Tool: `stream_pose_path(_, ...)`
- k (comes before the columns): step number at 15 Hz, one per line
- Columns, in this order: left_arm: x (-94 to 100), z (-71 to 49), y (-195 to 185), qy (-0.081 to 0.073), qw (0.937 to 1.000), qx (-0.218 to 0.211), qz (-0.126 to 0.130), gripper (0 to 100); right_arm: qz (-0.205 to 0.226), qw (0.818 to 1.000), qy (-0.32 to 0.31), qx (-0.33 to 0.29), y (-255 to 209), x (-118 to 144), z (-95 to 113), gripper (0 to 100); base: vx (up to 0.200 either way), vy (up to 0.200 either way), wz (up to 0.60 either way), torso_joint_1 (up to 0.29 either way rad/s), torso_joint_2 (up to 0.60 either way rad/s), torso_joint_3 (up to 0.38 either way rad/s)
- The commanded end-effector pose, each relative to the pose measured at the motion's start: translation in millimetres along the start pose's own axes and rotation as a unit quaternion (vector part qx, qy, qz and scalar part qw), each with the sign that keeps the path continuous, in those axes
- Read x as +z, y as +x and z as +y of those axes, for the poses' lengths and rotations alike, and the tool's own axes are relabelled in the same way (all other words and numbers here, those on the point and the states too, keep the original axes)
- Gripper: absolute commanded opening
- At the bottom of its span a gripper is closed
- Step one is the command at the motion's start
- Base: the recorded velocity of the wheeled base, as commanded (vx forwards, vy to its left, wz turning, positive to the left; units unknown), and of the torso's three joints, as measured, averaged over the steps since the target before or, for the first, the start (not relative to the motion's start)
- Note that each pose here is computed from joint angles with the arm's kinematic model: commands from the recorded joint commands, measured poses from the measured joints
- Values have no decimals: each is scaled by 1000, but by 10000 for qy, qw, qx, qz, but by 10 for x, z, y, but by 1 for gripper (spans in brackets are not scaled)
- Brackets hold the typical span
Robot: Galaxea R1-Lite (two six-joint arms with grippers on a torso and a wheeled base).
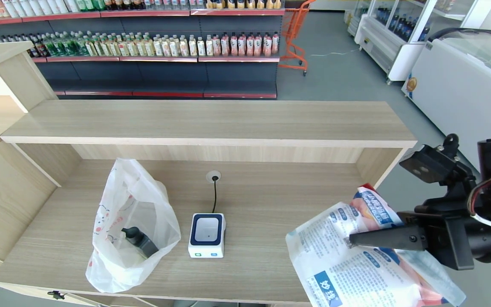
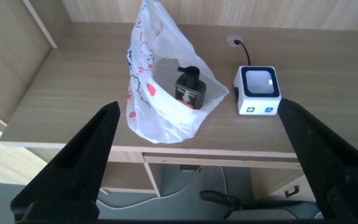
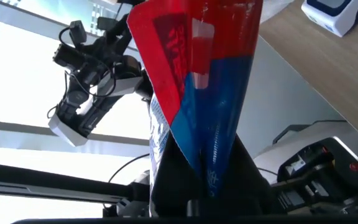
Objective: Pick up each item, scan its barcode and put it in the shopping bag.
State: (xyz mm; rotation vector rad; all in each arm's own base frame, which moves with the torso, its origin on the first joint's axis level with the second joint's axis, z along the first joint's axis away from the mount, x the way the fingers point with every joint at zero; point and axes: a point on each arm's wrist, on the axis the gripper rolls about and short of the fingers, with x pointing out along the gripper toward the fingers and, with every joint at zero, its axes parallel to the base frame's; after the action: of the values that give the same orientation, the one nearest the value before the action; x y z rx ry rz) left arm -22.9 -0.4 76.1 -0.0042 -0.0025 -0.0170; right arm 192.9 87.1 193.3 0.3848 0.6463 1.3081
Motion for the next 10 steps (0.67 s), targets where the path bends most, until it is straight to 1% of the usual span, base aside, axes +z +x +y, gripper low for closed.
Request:
stream_pose_path(1, 0, 0, 0, -2, 10000, 1, -3, 100, 78, 10000, -40, 19, 66, -8, 24, 0, 0, 0, 0, 0, 0, 0)
stream_pose_path(3, 0, 0, 0, -2, 10000, 1, -3, 100, 79, 9999, -84, -87, 107, -3, 32, 0, 0, 0, 0, 0, 0, 0)
stream_pose_path(10, 0, 0, 0, -2, 10000, 1, -3, 100, 49, 9999, -115, -110, 117, 14, 12, 0, 0, 0, 0, 0, 0, 0)
